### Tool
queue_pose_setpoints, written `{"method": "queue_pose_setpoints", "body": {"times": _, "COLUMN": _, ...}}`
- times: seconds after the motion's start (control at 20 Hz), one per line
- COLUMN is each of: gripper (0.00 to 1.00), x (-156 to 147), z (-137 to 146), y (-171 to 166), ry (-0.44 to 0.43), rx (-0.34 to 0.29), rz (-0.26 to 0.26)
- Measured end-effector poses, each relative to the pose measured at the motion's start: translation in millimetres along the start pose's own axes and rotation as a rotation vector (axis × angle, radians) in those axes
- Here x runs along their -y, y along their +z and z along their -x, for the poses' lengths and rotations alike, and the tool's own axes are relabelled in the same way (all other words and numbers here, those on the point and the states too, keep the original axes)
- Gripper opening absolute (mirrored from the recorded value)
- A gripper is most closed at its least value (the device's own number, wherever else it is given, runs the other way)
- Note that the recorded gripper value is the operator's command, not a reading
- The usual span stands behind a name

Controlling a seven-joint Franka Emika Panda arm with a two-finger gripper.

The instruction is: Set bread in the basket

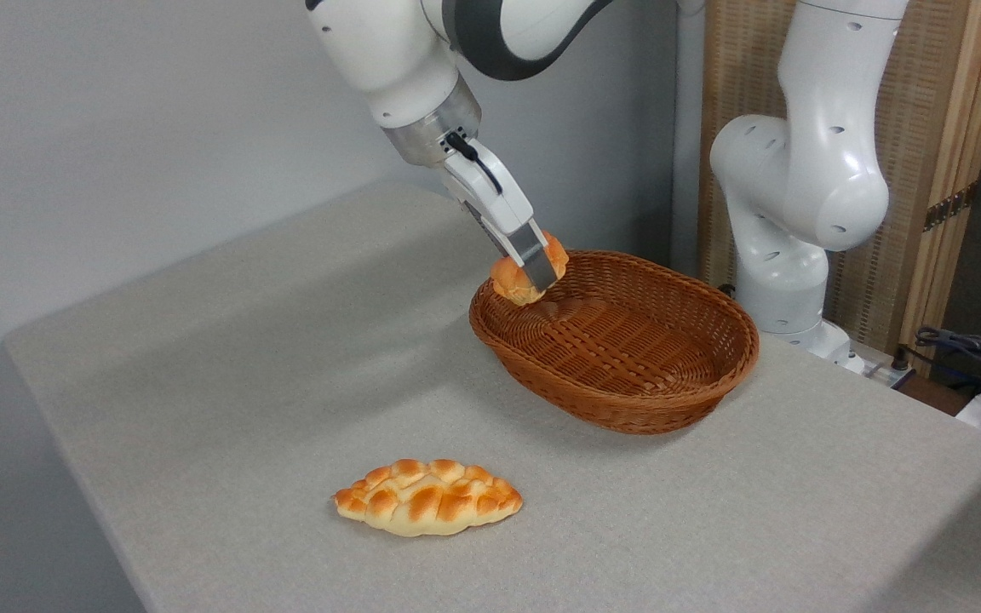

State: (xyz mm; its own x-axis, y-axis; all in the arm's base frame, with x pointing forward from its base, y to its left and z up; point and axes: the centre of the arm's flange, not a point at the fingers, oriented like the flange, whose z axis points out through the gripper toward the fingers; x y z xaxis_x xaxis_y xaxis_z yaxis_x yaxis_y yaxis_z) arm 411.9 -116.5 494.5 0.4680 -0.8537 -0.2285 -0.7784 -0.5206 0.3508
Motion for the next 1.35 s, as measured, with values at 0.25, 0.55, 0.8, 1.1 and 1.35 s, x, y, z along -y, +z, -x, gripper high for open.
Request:
{"method": "queue_pose_setpoints", "body": {"times": 0.25, "gripper": 1.00, "x": -2.3, "z": -11.5, "y": 10.9, "ry": 0.019, "rx": 0.030, "rz": 0.013}}
{"method": "queue_pose_setpoints", "body": {"times": 0.55, "gripper": 1.00, "x": 3.0, "z": -18.9, "y": -5.2, "ry": 0.022, "rx": -0.042, "rz": -0.056}}
{"method": "queue_pose_setpoints", "body": {"times": 0.8, "gripper": 1.00, "x": 31.9, "z": -5.9, "y": -61.1, "ry": -0.030, "rx": -0.245, "rz": -0.206}}
{"method": "queue_pose_setpoints", "body": {"times": 1.1, "gripper": 1.00, "x": 75.6, "z": 17.4, "y": -89.3, "ry": -0.116, "rx": -0.360, "rz": -0.280}}
{"method": "queue_pose_setpoints", "body": {"times": 1.35, "gripper": 1.00, "x": 102.1, "z": 24.7, "y": -101.6, "ry": -0.169, "rx": -0.373, "rz": -0.290}}
